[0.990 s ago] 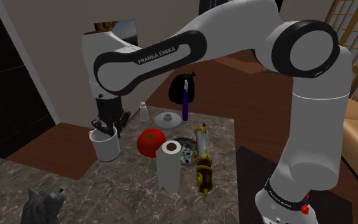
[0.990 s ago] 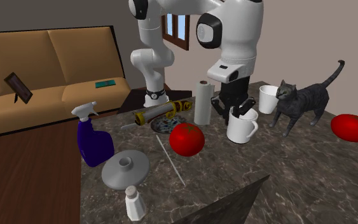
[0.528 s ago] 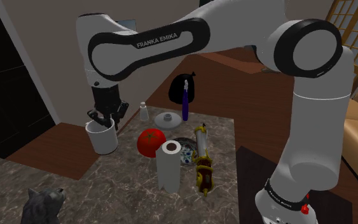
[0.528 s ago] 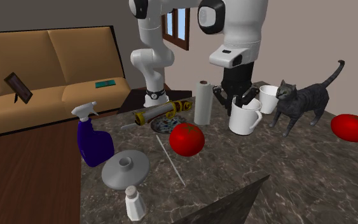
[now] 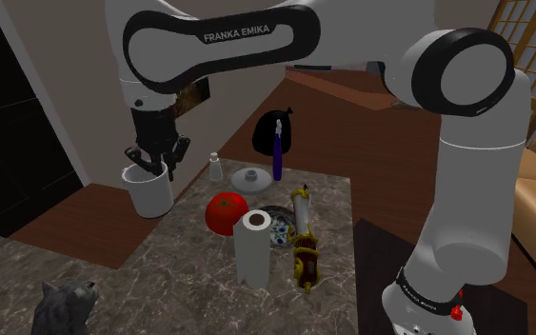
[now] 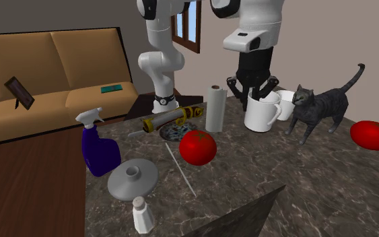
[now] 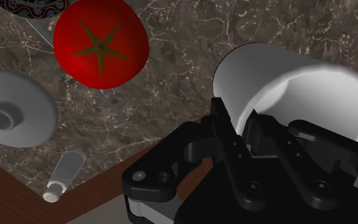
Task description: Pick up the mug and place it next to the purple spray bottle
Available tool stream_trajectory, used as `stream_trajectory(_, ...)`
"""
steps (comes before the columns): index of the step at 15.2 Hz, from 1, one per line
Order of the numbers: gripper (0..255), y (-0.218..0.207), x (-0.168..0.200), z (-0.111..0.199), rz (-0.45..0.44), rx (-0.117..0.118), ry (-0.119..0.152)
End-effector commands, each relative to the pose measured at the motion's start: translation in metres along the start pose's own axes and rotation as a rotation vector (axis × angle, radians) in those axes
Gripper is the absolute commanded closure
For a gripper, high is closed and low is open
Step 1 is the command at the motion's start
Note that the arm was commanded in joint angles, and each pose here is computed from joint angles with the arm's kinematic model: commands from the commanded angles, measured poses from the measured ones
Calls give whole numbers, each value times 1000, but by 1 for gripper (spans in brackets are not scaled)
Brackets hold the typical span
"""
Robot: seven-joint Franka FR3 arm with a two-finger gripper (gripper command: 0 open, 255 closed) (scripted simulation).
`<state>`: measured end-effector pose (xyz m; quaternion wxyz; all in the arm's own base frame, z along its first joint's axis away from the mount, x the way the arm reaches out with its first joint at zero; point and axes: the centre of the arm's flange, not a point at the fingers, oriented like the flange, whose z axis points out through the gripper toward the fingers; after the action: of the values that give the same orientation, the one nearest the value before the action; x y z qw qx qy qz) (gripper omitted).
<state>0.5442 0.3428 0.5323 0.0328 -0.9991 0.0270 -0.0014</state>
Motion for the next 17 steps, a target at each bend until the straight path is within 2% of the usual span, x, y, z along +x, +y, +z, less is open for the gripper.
stream_trajectory(1, 255, 0, 0, -11, 0, 0, 0)
stream_trajectory(17, 255, -6, 0, -96, 0, 0, 0)
